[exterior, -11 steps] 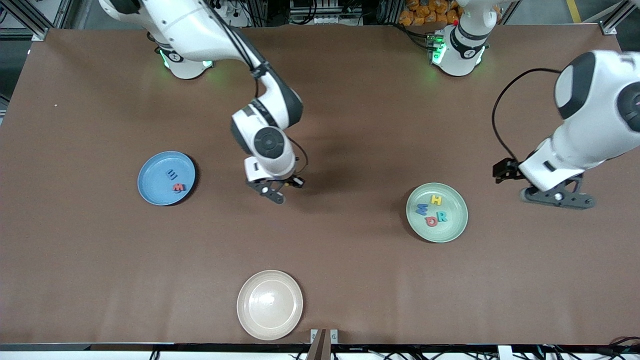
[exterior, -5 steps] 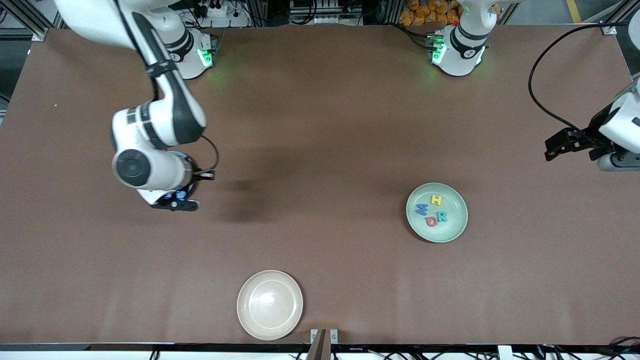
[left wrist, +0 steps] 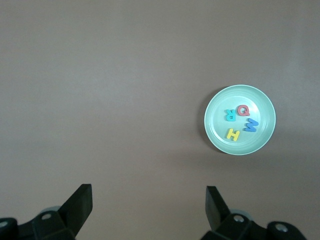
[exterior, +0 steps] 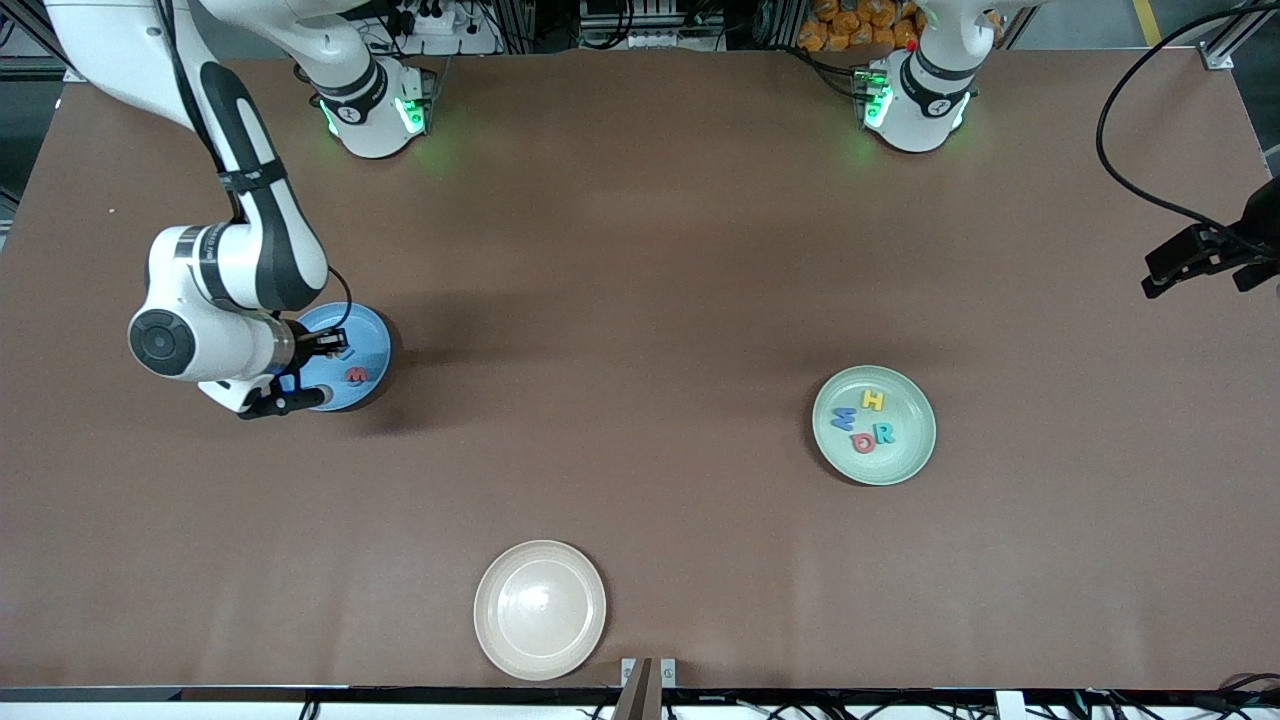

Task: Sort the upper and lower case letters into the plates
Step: 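Carry the u to the blue plate and open the right gripper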

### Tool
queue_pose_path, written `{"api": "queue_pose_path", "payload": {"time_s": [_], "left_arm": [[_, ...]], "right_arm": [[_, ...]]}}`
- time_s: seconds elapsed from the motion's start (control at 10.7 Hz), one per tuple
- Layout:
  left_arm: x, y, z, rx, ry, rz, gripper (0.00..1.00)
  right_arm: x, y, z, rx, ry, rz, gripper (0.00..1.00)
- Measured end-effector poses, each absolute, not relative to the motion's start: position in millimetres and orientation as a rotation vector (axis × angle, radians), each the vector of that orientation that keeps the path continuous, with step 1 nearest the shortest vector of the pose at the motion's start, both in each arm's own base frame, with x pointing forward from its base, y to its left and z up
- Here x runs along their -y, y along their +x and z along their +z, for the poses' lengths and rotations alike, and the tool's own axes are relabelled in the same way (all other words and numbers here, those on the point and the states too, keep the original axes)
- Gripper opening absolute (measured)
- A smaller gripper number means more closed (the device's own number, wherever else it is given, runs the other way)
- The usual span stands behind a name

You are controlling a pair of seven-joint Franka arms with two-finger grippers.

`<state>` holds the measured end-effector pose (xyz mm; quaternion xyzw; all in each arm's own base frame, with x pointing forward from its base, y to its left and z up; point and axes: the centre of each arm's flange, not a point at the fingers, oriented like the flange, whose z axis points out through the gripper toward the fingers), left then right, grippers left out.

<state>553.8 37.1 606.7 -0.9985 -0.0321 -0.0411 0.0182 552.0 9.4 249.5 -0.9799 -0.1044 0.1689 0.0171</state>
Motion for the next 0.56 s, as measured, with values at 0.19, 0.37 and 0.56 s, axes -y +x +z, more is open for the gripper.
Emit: {"api": "queue_pose_path", "payload": {"time_s": [0.19,0.37,0.56], "left_arm": [[-24.9,553.0,609.8,0.076,-3.113,-0.138,1.00],[4.1,551.8,614.5,0.056,-3.120,-0.152,1.00],[18.1,543.2,625.1,0.050,-3.120,-0.157,1.00]], "right_arm": [[-6.1,553.4,252.6,0.338,-3.045,0.506,0.60],[-2.3,561.6,283.9,0.329,-3.056,0.412,0.89],[-3.4,570.9,348.2,0.345,-3.057,0.288,1.00]]}}
